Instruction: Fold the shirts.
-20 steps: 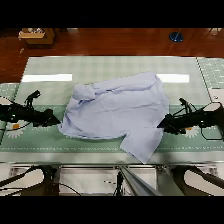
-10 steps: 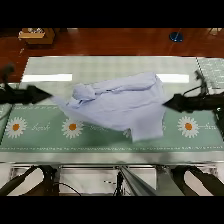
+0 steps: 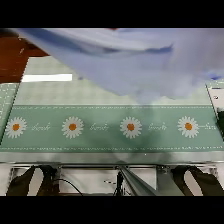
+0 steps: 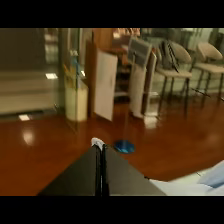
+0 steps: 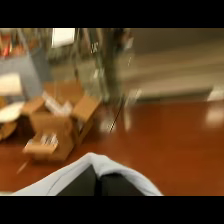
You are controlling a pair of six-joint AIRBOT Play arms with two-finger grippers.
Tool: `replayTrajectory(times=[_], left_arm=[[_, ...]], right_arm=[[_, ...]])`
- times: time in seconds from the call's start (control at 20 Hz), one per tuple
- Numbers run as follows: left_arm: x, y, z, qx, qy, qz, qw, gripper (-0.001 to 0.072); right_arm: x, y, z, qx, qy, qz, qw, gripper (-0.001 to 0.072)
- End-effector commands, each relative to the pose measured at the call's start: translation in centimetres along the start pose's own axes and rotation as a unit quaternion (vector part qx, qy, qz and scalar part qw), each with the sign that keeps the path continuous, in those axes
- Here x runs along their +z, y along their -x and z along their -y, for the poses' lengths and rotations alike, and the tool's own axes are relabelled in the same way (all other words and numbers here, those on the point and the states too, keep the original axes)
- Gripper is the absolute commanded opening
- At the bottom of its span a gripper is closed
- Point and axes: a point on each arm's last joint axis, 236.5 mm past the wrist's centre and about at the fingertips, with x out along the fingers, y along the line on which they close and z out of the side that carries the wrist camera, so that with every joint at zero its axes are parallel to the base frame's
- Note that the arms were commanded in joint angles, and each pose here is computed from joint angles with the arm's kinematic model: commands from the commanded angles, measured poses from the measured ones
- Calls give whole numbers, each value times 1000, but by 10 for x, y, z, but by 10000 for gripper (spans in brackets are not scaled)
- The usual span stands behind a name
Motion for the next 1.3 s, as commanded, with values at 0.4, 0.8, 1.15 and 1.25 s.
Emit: replayTrajectory(times=[0.4, 0.8, 1.15, 1.25], left_arm=[[8, 84, 26, 159, -75, -85, 981, 18], [-60, 123, 36, 179, -48, -225, 957, 18], [-154, 122, 2, 157, 59, -382, 909, 19], [-198, 110, -23, 152, 119, -422, 886, 18]], right_arm=[[42, 103, 0, -139, 70, -3, 988, 19], [-39, 139, 5, -164, 53, -173, 970, 19], [-132, 93, 58, -160, 26, -374, 913, 18], [-180, 58, 90, -154, -3, -454, 878, 18]])
